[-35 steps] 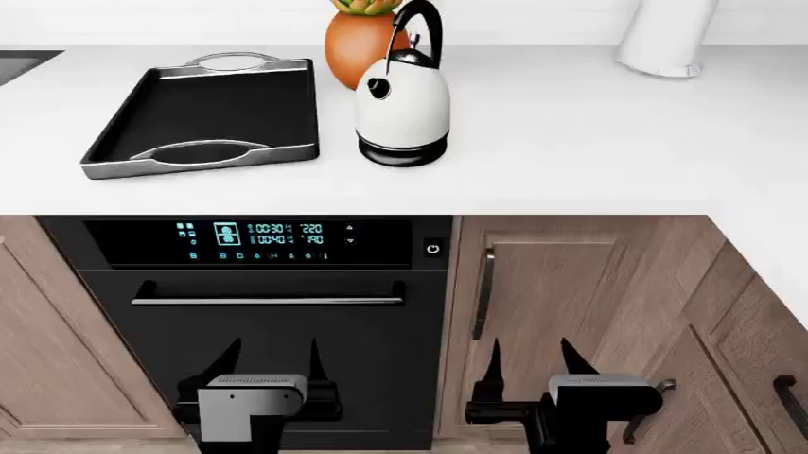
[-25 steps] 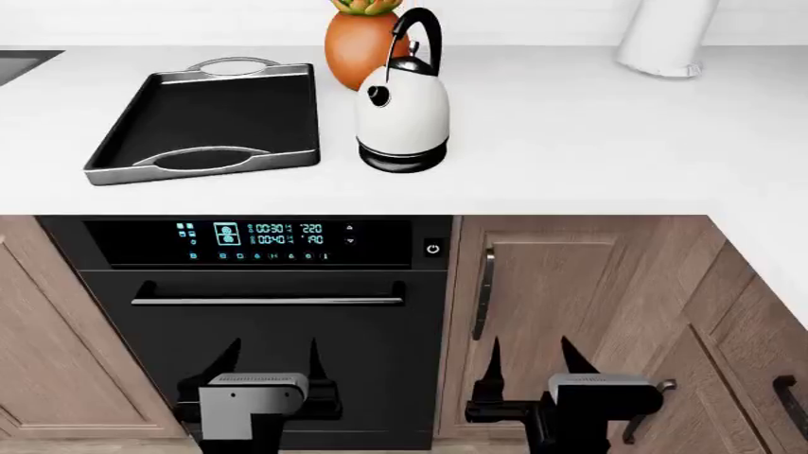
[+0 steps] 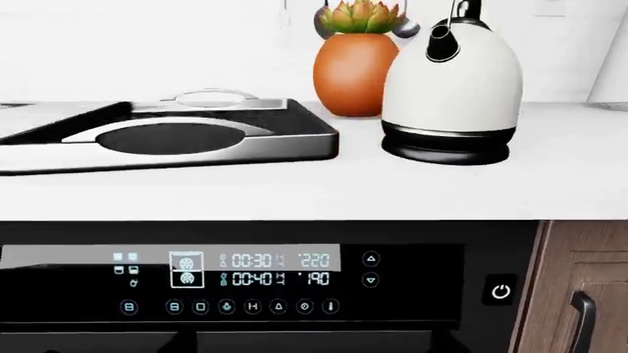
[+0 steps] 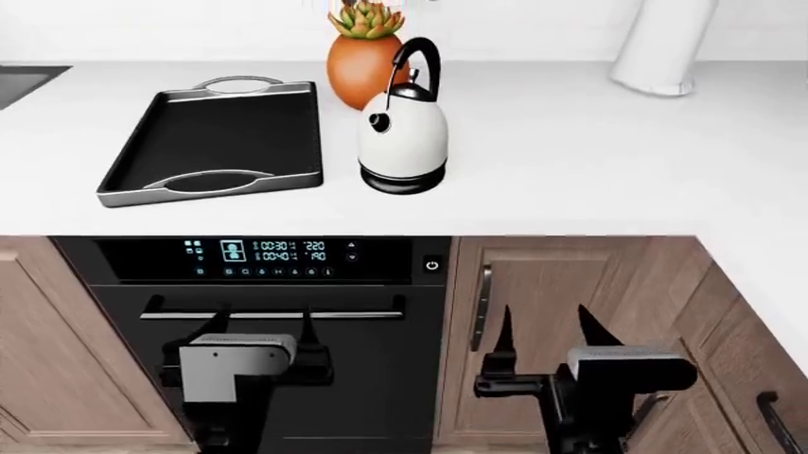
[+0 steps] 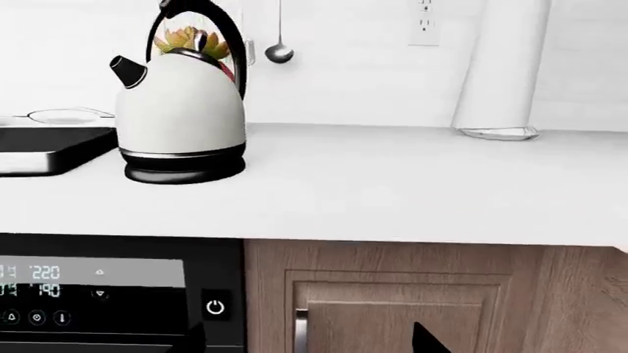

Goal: Pick the kettle from the counter and place it on the tray. Then pick the mug from the cabinet and place it on the tray. Then close the cabinet doors.

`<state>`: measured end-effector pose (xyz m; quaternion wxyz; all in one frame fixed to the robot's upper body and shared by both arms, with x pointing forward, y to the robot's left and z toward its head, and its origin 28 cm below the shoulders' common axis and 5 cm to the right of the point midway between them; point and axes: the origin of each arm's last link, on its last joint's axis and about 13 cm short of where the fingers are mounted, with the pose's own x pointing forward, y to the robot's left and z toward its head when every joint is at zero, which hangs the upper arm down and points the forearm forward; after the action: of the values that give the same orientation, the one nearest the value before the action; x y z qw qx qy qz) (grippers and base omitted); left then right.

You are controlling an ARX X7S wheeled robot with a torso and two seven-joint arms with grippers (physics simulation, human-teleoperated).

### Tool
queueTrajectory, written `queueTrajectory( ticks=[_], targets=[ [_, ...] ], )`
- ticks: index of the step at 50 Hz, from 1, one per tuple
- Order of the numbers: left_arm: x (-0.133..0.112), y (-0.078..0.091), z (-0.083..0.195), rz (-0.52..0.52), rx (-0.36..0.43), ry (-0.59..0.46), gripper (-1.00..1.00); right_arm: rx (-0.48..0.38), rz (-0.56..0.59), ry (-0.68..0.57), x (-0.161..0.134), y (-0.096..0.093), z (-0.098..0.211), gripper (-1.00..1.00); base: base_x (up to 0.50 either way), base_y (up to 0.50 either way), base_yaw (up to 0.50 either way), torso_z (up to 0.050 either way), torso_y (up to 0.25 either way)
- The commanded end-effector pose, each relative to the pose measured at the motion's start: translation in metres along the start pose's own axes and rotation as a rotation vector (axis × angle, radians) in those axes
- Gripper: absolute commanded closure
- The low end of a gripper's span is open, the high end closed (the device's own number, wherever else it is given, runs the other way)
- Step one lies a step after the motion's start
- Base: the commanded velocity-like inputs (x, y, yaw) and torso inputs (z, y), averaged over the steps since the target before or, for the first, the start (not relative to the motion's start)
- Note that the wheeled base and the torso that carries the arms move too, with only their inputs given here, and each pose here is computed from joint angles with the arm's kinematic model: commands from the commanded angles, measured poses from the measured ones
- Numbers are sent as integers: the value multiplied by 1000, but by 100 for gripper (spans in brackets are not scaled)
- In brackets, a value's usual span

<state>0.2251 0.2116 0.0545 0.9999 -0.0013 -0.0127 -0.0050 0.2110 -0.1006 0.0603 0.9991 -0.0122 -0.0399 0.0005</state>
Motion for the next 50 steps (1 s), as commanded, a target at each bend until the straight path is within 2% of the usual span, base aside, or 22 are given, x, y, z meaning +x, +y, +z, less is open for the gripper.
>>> queueTrajectory(
  ticks=[1, 6, 10, 12, 15, 19, 20, 21, 28, 33, 36, 42, 50],
  targets=[
    [19, 7, 92, -45, 44, -92, -100, -50, 7, -106, 3, -11, 74, -100, 0, 0, 0, 50, 0],
    [35, 9, 154, -62, 87, -148, -100, -64, -5, -149, 10, -18, 112, -100, 0, 0, 0, 50, 0],
    [59, 12, 216, -28, 127, -221, -100, -76, -14, -183, 11, -20, 131, -100, 0, 0, 0, 50, 0],
    [68, 12, 248, -20, 140, -250, -100, -83, -18, -190, 11, -21, 135, -100, 0, 0, 0, 50, 0],
    [83, 8, 309, 4, 187, -311, -100, -83, -30, -199, 11, -21, 138, -100, 0, 0, 0, 50, 0],
    [95, 3, 368, 22, 178, -339, -100, -88, -32, -201, 10, -21, 138, -100, 0, 0, 0, 50, 0],
    [95, 3, 368, 22, 178, -339, -100, -91, -32, -203, 10, -21, 139, -100, 0, 0, 0, 50, 0],
    [100, 1, 395, 38, 172, -353, -100, -98, -34, -204, 10, -21, 139, -100, 0, 0, 0, 50, 0],
    [111, -10, 469, 96, 148, -371, -100, -113, -33, -215, 5, -21, 141, -100, 0, 0, 0, 50, 0],
    [109, -13, 504, 136, 132, -388, -100, -113, -43, -220, 4, -22, 142, -100, 0, 57, 0, 50, 0],
    [102, -13, 512, 153, 122, -404, -100, -109, -47, -221, 3, -23, 142, -100, 0, 207, 0, 50, 0],
    [102, -15, 512, 145, 131, -397, -100, -116, -58, -228, 1, -23, 140, -100, 31, 500, 0, 50, 0],
    [112, -8, 500, 147, 86, -360, -100, -110, -58, -228, 1, -23, 143, -100, 39, 500, 0, 50, 0]
  ],
)
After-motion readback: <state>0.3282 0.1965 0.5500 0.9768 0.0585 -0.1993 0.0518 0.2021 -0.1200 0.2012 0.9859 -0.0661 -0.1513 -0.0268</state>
